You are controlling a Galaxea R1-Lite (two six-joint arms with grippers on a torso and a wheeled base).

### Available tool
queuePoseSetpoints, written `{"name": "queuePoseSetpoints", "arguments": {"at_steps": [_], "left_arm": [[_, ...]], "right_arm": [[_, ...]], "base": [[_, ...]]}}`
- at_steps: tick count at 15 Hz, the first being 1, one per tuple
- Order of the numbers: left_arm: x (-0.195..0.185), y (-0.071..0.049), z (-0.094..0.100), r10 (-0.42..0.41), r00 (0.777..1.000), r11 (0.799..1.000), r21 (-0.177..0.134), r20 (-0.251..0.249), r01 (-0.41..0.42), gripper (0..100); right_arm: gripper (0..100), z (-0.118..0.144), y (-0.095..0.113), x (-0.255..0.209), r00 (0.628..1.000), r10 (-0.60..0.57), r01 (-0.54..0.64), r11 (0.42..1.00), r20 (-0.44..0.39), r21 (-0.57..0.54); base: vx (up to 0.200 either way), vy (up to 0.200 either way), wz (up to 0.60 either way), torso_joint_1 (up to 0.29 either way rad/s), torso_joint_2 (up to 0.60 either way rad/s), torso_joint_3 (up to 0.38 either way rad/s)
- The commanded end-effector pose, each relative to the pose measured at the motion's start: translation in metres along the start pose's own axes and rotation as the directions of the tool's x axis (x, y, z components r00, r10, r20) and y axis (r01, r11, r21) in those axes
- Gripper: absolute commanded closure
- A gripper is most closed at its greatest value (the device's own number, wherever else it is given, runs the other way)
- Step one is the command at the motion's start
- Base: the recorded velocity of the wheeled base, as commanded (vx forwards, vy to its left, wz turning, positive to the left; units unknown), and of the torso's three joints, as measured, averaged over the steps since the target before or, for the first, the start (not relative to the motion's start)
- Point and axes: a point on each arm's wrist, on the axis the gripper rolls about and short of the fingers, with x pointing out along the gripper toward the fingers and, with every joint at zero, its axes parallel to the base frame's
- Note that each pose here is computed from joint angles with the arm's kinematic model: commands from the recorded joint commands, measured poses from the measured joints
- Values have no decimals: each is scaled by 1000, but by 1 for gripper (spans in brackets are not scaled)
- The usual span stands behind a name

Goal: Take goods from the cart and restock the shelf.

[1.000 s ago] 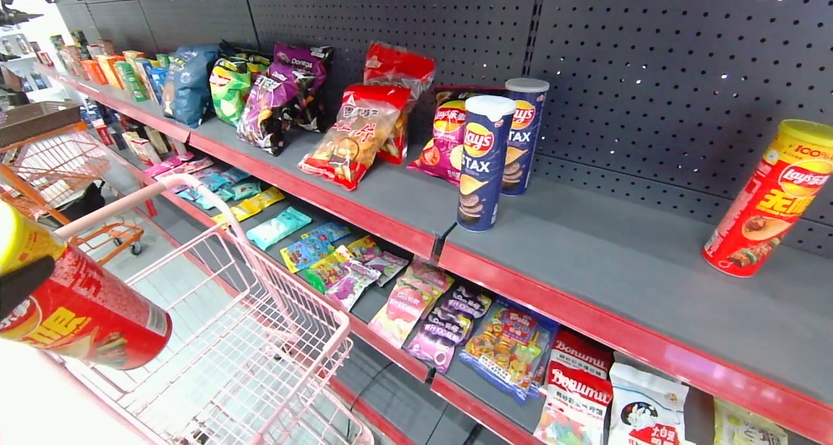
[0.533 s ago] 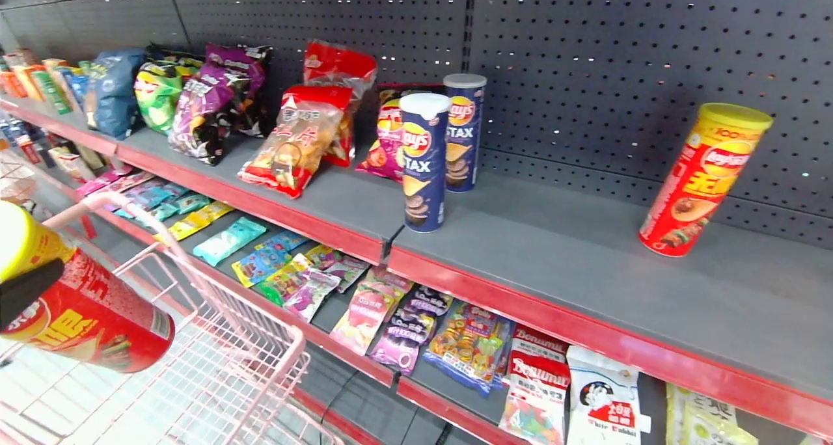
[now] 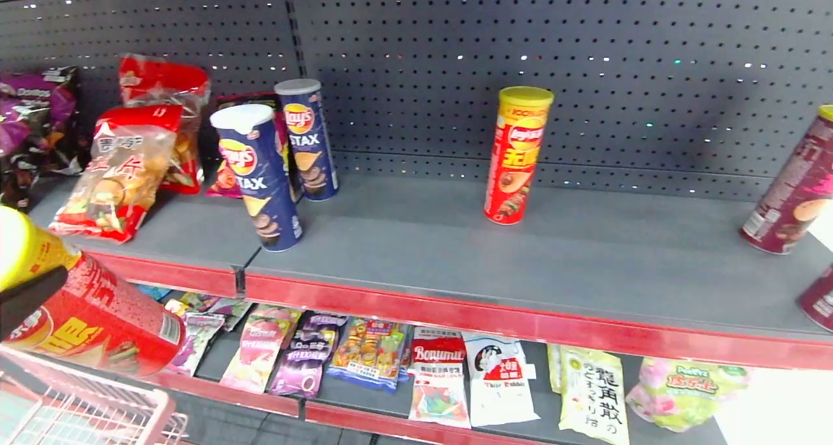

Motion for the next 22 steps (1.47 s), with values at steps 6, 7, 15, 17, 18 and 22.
{"name": "queuePoseSetpoints", "arguments": {"at_steps": [6,7,15,17,18,22], "left_arm": [[-6,-2,1,-35,999,999,-1,24,35,100],[-8,-3,1,-50,998,999,-17,33,51,100],[-18,-5,8,-105,994,989,-113,-39,100,100],[-27,-8,5,-111,992,987,-123,-67,102,100],[-29,-9,3,-113,991,987,-126,-75,103,100],[-29,-9,-2,-104,990,987,-131,-94,92,100]], "right_arm": [[0,0,0,0,1000,0,0,1000,0,-2],[0,0,0,0,1000,0,0,1000,0,-2],[0,0,0,0,1000,2,-2,1000,0,-2],[0,0,0,0,1000,2,-2,1000,0,-2],[0,0,0,0,1000,0,0,1000,0,-2],[0,0,0,0,1000,2,-2,1000,0,0]], "base": [[0,0,-200,2,1,2],[0,0,0,0,0,0],[0,0,0,149,-339,-197],[0,0,0,164,-356,-200],[0,0,0,168,-364,-198],[0,0,0,159,-349,-192]]}}
